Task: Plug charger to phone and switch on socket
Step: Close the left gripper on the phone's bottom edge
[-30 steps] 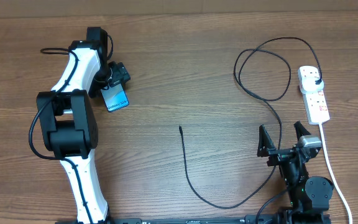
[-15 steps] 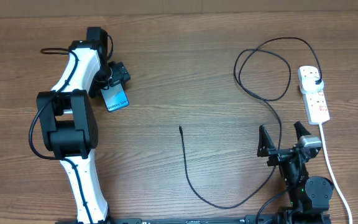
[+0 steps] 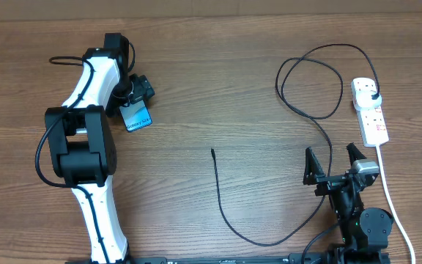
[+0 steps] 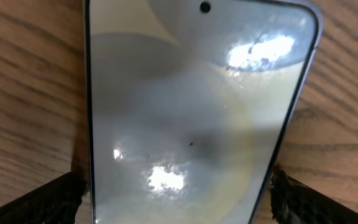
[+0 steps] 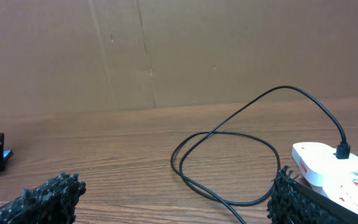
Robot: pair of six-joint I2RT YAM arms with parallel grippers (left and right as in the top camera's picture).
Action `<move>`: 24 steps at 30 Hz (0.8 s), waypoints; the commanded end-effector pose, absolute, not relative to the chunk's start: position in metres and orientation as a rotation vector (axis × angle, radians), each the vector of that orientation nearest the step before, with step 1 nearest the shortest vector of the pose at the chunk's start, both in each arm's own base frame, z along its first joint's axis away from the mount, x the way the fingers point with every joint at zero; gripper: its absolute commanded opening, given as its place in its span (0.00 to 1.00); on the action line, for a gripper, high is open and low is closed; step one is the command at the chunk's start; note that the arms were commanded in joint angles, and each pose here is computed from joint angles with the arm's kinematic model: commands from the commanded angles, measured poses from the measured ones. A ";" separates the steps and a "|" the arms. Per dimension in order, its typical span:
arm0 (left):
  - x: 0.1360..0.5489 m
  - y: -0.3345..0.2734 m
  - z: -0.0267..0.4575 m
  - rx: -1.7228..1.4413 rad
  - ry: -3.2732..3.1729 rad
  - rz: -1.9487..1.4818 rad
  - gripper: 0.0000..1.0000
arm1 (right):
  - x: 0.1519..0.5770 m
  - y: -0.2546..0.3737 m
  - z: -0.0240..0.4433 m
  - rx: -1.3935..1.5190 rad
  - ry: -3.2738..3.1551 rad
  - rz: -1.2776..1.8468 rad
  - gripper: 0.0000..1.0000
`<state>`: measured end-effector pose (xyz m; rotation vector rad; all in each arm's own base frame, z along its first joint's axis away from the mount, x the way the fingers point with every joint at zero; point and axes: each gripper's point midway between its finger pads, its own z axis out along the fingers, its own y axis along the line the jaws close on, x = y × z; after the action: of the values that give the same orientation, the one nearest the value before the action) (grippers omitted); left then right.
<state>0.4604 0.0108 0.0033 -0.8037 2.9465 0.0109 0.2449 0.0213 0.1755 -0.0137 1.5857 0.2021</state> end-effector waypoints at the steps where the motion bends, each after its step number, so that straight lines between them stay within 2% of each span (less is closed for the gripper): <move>1: 0.457 0.008 -0.009 -0.837 2.974 0.020 1.00 | 0.245 0.020 0.173 -0.003 1.584 0.197 1.00; 24: 0.457 0.009 -0.010 -0.866 2.963 0.030 1.00 | 0.245 0.020 0.173 -0.003 1.584 0.197 1.00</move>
<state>0.4577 0.0113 0.0024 -0.8497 2.9445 0.0183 0.2449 0.0213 0.1755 -0.0134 1.5858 0.2024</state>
